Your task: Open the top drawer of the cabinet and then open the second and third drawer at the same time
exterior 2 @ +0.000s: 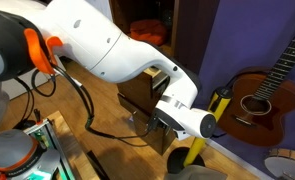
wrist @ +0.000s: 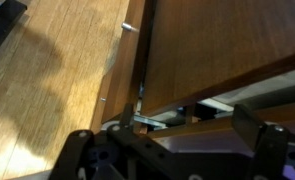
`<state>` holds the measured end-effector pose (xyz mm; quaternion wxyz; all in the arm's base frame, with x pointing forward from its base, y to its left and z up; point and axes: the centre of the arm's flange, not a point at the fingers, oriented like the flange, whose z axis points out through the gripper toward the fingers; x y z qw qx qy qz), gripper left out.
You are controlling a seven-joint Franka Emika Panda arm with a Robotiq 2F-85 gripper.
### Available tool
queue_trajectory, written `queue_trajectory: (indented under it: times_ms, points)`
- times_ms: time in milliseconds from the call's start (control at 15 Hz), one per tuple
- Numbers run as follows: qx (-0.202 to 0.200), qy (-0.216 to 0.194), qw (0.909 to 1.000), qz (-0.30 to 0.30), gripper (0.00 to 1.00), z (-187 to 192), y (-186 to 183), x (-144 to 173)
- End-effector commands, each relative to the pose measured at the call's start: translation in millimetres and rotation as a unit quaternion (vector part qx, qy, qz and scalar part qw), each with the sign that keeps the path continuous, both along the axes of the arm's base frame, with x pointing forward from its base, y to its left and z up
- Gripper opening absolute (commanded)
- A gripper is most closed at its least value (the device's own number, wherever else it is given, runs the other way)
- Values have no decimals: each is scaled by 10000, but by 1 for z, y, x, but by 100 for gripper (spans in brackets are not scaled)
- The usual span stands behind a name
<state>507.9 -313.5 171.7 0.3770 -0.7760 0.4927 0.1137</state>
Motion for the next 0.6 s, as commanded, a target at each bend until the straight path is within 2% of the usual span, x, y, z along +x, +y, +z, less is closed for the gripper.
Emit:
queue_trajectory:
  times_ms: [0,267,533]
  points:
    - [441,206,9988,-9,100,-9,5,2]
    - [733,362,9963,280,100,-10,10,-4]
    - [784,493,9943,533,100,-6,3,-13]
